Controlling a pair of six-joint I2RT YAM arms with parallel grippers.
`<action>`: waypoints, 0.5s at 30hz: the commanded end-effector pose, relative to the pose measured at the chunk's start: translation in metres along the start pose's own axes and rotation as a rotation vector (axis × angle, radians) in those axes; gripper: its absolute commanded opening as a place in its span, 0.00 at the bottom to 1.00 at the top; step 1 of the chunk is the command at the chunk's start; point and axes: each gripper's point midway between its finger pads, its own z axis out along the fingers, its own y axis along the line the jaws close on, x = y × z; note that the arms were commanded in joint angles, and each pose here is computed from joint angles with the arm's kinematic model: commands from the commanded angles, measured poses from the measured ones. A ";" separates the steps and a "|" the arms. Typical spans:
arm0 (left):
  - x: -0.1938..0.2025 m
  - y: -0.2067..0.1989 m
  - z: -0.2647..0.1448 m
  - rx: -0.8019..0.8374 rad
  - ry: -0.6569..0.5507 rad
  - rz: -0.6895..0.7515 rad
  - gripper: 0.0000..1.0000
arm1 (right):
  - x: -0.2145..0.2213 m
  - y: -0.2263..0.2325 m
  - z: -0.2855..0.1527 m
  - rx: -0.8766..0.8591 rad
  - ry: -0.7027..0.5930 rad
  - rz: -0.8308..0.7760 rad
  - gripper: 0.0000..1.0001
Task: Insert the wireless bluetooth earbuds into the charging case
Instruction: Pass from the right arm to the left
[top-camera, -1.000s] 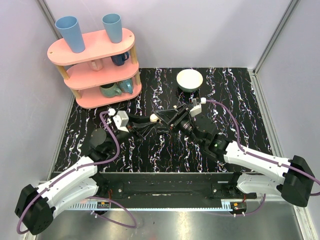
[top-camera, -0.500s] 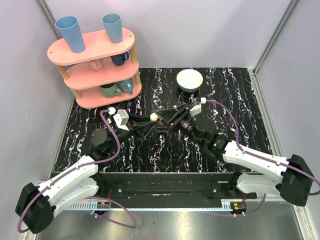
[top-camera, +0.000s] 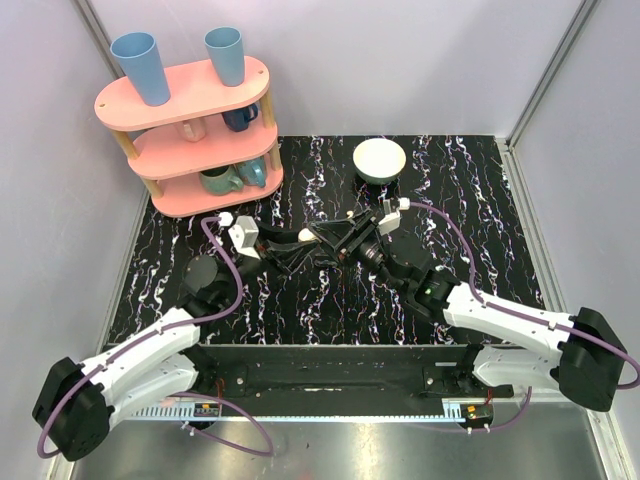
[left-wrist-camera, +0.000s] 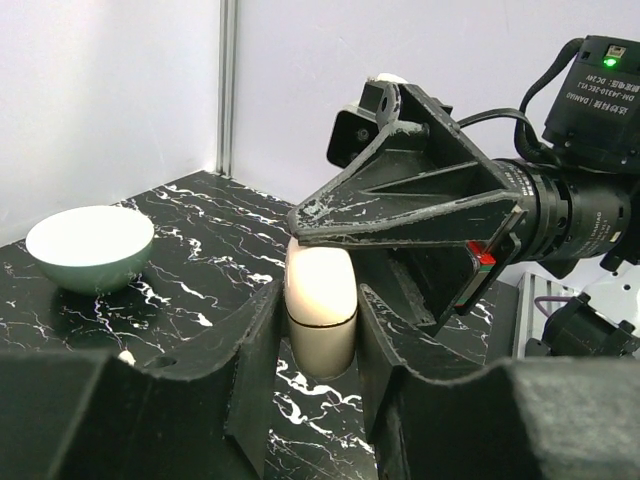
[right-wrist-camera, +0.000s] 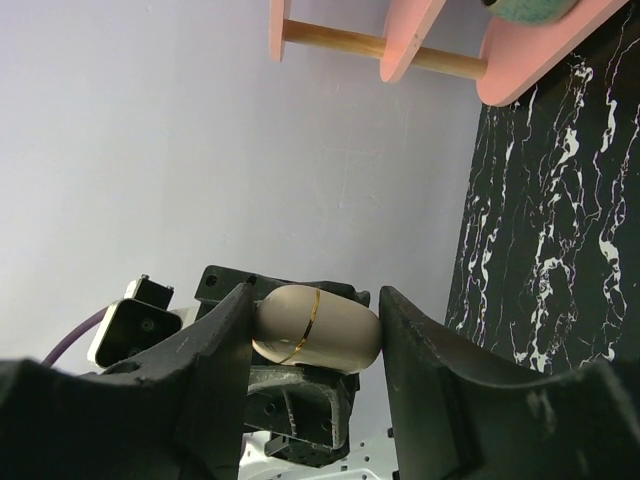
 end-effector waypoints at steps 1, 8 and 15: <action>-0.027 -0.004 0.005 0.018 -0.099 0.020 0.38 | 0.007 0.015 -0.003 -0.067 0.027 0.033 0.02; -0.026 -0.005 0.003 0.017 -0.096 0.025 0.39 | 0.002 0.016 -0.005 -0.083 0.000 0.058 0.01; -0.023 -0.005 0.000 0.017 -0.101 0.031 0.45 | -0.003 0.027 -0.004 -0.100 -0.017 0.063 0.01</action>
